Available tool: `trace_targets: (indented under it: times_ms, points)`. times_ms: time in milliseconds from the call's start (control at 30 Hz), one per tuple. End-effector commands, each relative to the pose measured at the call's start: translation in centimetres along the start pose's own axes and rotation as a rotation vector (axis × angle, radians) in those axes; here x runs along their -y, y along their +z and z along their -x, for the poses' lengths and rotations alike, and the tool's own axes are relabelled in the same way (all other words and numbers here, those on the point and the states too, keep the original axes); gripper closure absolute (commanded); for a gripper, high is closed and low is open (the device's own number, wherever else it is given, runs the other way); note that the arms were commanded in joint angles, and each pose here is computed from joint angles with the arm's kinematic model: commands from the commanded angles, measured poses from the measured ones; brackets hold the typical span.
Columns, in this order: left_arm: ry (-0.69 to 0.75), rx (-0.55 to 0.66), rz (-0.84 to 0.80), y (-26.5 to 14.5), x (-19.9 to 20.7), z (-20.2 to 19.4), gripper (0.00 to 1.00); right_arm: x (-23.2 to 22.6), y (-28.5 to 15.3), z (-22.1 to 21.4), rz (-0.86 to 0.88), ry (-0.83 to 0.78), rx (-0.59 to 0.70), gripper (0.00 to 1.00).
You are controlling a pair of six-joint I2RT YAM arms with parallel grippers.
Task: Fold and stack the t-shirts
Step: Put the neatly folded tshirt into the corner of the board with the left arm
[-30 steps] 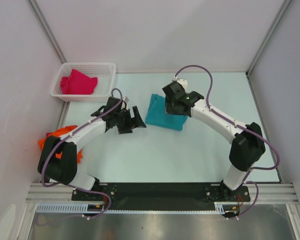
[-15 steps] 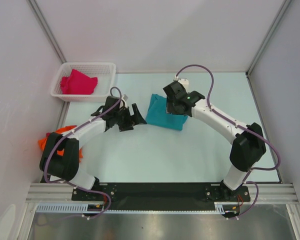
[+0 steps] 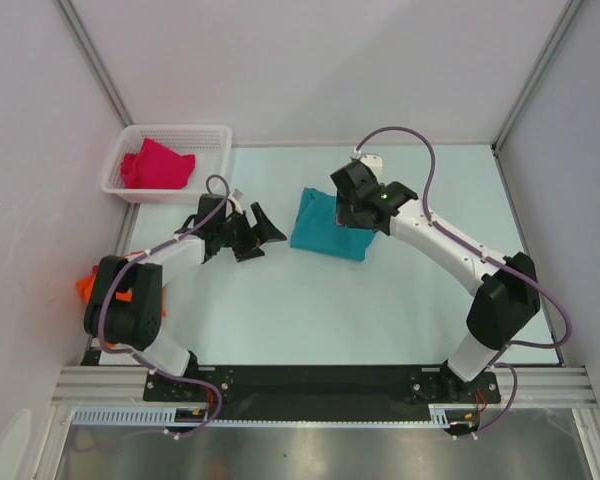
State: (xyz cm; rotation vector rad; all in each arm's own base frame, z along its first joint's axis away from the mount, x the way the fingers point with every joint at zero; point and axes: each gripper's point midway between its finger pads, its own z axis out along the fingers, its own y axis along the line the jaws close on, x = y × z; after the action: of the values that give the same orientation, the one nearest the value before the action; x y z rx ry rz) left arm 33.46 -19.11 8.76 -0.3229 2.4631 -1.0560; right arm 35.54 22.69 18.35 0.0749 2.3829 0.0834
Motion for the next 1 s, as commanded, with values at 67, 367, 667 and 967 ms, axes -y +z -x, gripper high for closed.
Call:
trace_targets:
  times_ms: [67, 367, 667, 967]
  points:
    - [-0.044, 0.071, -0.073, 0.9, 0.7, 1.9, 0.0, 1.6, -3.4, 1.4, -0.009, -0.006, 0.063, 0.41]
    - [-0.121, 0.078, -0.105, 3.2, -0.7, 1.6, 0.0, 2.4, -5.1, 0.8, -0.005, -0.029, 0.042, 0.42]
    - [-0.189, 0.081, -0.092, 5.9, -2.2, 1.5, 0.0, 1.8, -7.6, 1.0, 0.003, -0.055, 0.036, 0.41]
    - [-0.197, -0.02, -0.144, 11.9, 1.1, -1.5, 0.0, 2.1, -8.4, 2.0, -0.046, -0.075, 0.028, 0.42]
